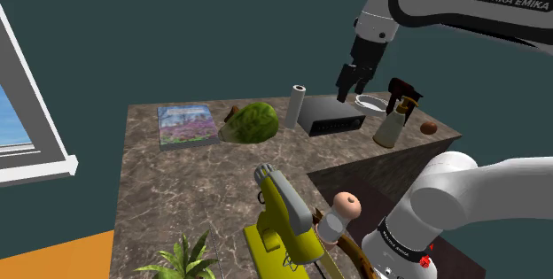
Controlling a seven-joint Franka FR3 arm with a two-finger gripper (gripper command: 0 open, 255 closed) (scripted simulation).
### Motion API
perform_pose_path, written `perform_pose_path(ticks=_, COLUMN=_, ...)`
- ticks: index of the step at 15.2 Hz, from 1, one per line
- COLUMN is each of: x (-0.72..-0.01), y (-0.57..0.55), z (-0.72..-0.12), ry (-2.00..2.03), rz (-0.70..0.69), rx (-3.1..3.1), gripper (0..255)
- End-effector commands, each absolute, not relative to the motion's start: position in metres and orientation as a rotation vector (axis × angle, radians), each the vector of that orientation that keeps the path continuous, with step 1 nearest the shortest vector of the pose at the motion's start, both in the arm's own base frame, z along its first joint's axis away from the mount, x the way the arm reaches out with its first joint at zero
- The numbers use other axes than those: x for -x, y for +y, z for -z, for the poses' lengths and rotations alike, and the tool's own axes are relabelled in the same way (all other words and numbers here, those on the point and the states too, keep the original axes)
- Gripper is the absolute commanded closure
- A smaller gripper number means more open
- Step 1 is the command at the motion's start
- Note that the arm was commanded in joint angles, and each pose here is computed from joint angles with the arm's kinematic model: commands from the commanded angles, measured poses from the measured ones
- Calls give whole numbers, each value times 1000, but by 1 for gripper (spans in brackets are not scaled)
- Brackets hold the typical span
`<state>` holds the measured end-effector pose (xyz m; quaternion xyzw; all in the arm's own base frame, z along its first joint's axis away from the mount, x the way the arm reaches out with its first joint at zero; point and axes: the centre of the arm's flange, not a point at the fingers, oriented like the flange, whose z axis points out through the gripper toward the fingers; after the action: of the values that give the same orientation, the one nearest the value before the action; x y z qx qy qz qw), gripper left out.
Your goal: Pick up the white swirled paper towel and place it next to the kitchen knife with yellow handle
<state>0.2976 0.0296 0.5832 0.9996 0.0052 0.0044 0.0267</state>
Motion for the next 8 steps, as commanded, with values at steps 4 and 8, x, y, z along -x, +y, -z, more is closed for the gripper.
perform_pose_path(ticks=4, x=-326, y=13, z=-567, ry=-23, rz=-46, rx=-3091, gripper=0)
perform_pose_path(ticks=8, x=-365, y=-11, z=-546, ry=-75, rz=-89, rx=-3093, gripper=0)
